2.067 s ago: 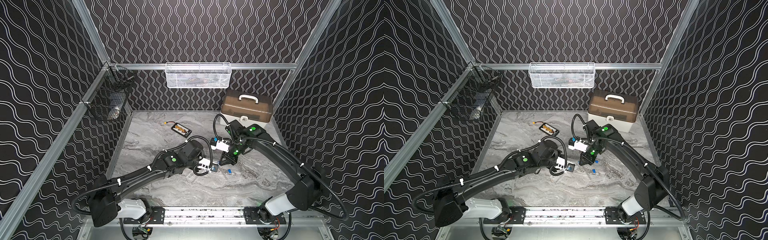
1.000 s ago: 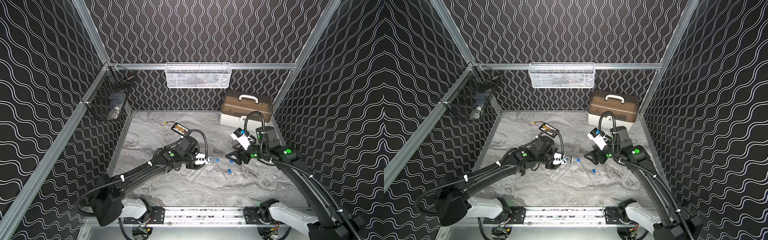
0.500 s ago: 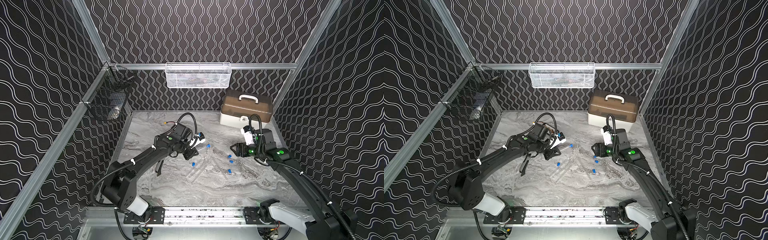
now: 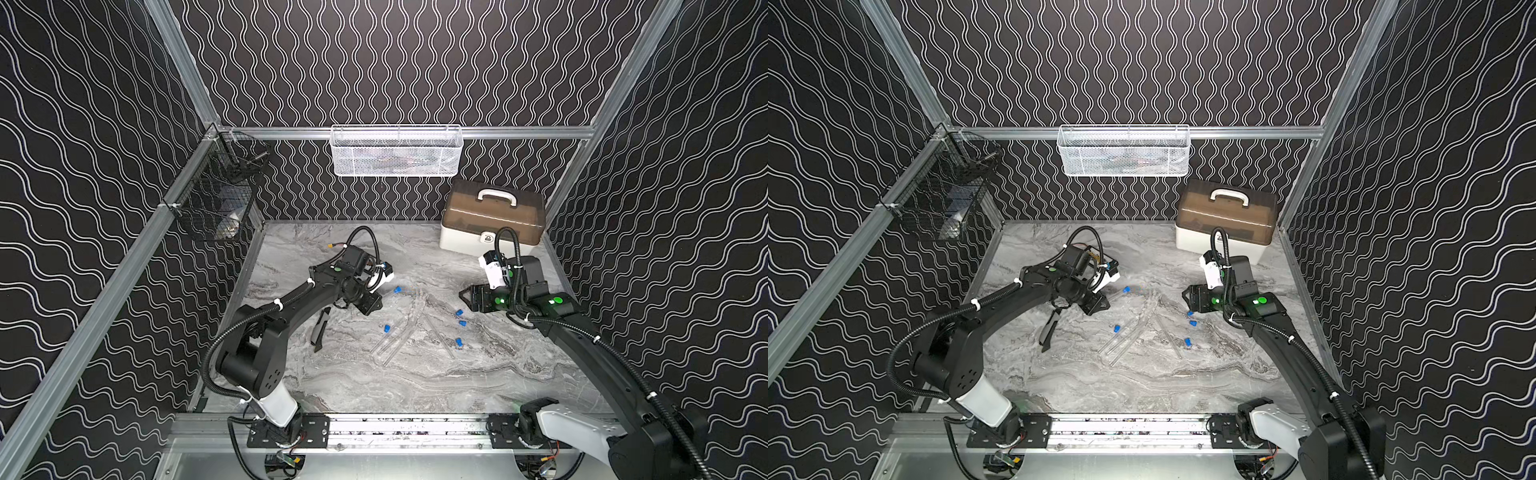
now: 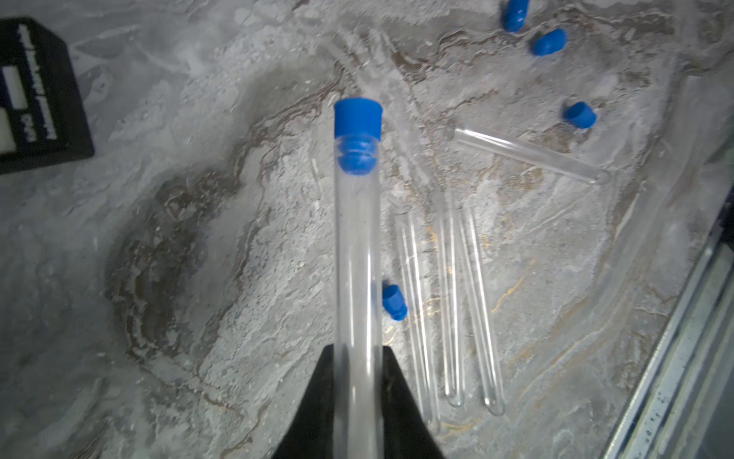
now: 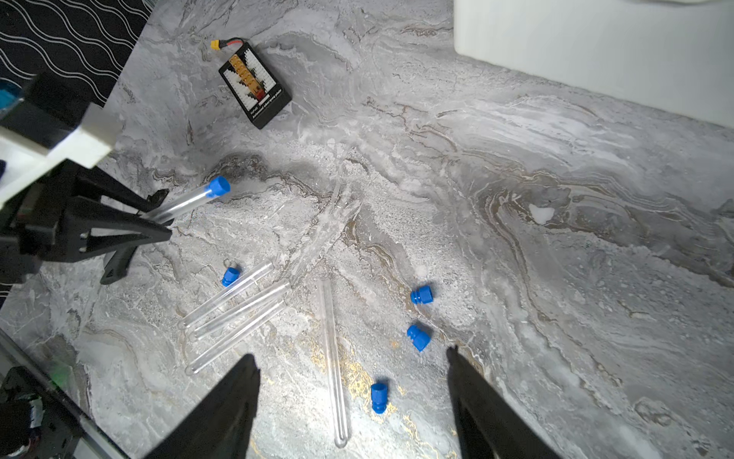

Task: Insert stoppers into test tubes
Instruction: Place the test tube at the center of the board.

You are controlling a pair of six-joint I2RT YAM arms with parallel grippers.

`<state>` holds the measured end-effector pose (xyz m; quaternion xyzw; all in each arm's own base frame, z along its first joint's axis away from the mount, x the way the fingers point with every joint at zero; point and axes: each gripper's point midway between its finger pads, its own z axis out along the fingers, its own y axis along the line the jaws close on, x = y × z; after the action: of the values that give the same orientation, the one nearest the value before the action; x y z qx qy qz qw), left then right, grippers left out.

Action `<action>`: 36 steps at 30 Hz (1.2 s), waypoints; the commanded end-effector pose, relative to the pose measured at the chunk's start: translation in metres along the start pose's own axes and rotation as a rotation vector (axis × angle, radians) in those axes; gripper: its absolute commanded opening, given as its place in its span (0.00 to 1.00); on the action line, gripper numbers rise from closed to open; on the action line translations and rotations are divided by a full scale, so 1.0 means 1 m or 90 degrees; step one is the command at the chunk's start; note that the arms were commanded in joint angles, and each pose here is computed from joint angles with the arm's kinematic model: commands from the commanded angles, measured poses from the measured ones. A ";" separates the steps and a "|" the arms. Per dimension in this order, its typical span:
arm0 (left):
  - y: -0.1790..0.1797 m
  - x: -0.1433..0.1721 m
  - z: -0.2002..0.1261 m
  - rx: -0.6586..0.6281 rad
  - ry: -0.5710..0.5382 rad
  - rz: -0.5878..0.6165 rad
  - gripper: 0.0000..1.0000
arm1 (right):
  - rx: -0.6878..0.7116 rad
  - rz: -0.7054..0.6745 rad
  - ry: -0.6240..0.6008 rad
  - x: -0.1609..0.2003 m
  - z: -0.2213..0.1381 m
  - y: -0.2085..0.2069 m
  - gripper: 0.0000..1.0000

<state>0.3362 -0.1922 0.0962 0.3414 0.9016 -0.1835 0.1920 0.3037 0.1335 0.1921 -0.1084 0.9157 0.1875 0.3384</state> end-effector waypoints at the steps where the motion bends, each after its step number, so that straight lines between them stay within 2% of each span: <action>1: 0.012 0.003 0.006 -0.022 0.003 0.002 0.00 | -0.018 -0.026 -0.014 -0.008 0.003 0.005 0.74; 6: 0.030 0.011 0.020 -0.064 0.038 0.035 0.00 | -0.029 -0.038 -0.002 -0.007 0.009 0.007 0.74; 19: 0.059 0.008 0.044 -0.121 0.028 0.039 0.00 | -0.034 -0.053 0.006 -0.001 0.012 0.007 0.74; 31: 0.065 0.017 0.058 -0.128 0.040 0.048 0.00 | -0.029 -0.054 0.012 0.001 0.013 0.005 0.74; 36: 0.066 0.025 0.063 -0.127 0.054 0.053 0.04 | -0.028 -0.053 0.016 0.002 0.013 0.005 0.74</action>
<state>0.3782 -0.1625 0.0211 0.3536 0.9119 -0.0742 0.1948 0.3069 0.1418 0.1813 -0.1493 0.9132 0.1915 0.3273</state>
